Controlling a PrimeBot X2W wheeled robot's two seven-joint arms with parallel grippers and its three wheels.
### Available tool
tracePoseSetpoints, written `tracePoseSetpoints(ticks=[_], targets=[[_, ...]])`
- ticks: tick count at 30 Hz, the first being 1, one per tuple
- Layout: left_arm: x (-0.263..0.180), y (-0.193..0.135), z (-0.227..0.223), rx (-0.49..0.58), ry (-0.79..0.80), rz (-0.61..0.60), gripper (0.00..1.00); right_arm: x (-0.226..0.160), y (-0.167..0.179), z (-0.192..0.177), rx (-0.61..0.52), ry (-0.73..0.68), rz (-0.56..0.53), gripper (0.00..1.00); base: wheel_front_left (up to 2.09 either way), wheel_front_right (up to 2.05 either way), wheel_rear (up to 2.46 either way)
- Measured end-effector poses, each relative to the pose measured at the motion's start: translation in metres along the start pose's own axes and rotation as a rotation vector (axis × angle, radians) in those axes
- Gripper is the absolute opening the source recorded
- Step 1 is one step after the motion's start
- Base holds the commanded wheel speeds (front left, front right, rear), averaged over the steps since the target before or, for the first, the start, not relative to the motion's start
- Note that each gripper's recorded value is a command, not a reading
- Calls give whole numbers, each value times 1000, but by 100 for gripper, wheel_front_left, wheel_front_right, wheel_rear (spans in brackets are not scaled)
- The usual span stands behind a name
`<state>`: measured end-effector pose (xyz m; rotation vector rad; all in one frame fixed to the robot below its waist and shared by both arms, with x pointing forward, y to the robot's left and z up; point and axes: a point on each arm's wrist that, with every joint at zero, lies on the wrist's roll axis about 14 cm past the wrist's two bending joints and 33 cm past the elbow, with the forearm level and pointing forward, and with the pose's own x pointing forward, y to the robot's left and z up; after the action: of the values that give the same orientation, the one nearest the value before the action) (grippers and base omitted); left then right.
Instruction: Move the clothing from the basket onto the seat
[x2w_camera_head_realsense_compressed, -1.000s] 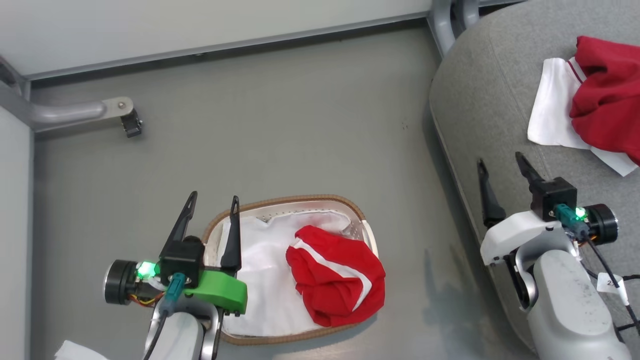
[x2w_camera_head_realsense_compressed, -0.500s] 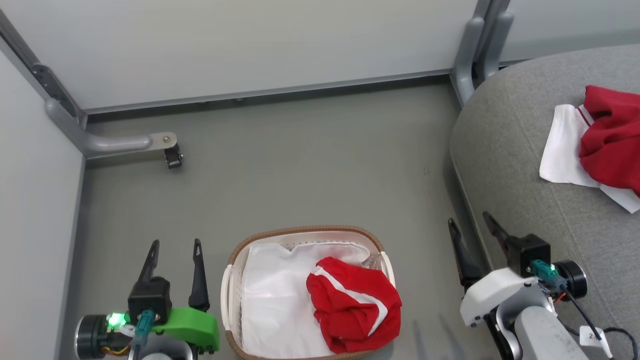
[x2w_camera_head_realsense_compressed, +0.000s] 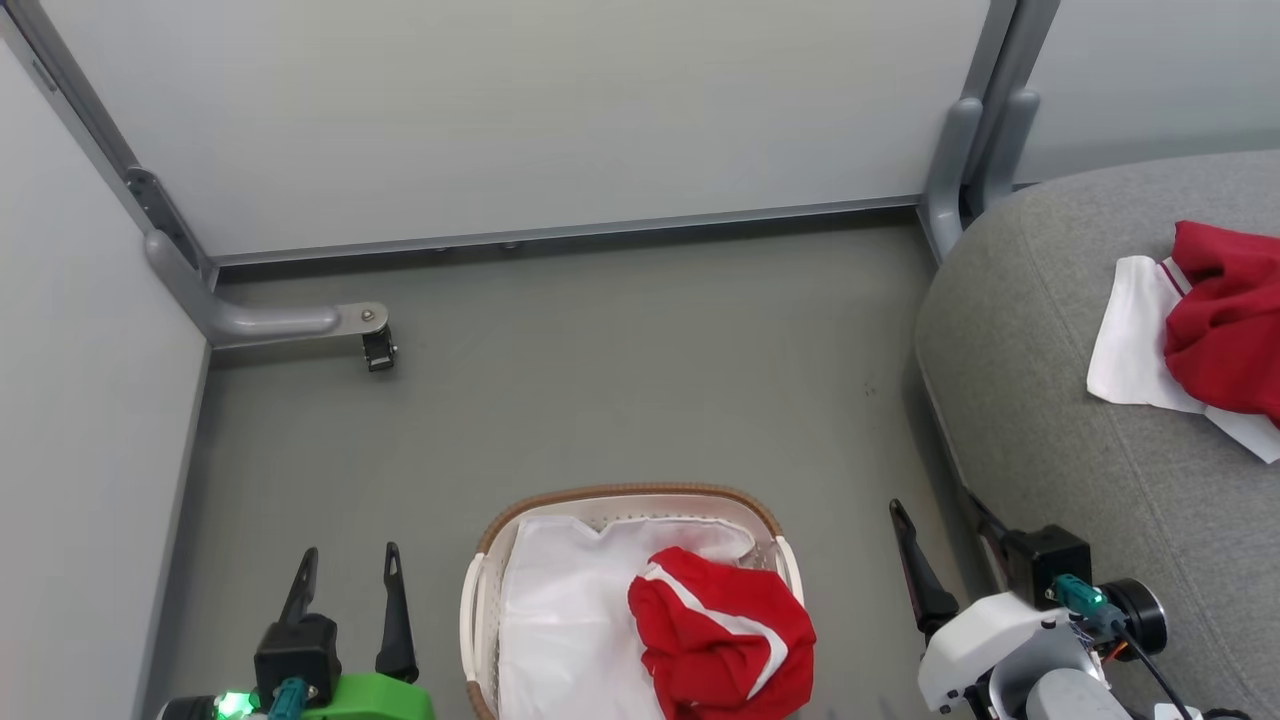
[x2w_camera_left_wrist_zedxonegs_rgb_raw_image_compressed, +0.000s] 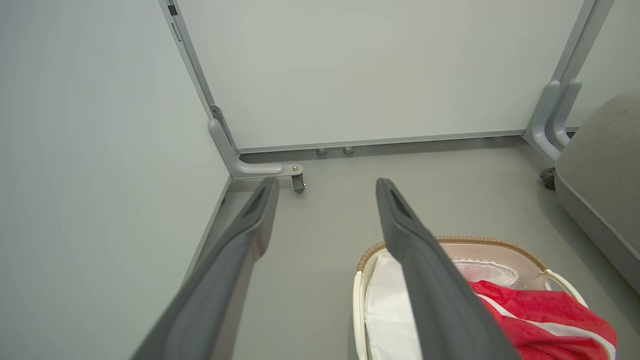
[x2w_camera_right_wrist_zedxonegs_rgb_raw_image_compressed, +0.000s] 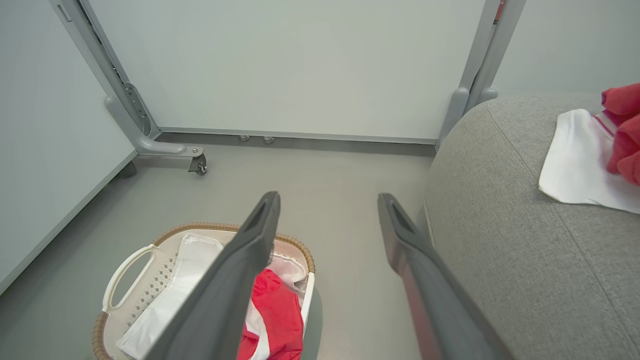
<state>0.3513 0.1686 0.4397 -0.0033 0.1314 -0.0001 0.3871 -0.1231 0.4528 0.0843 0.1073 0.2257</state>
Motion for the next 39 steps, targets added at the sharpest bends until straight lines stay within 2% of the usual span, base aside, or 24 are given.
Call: tracePoseSetpoints(ticks=[13,24,34,39], targets=[[2,-19,-17,-23,56,-63,100,5,-3,-8,25,21,-9,100,0,0,0],[35,-54,-38,-48,129,-174,100,38,-14,-1,25,-6,-17,100,0,0,0],[70,-102,-67,-31,201,-342,100,74,-33,-4,8,-15,-36,100,0,0,0],[85,-127,-86,-46,240,-422,100,82,-43,-17,5,6,-53,100,0,0,0]])
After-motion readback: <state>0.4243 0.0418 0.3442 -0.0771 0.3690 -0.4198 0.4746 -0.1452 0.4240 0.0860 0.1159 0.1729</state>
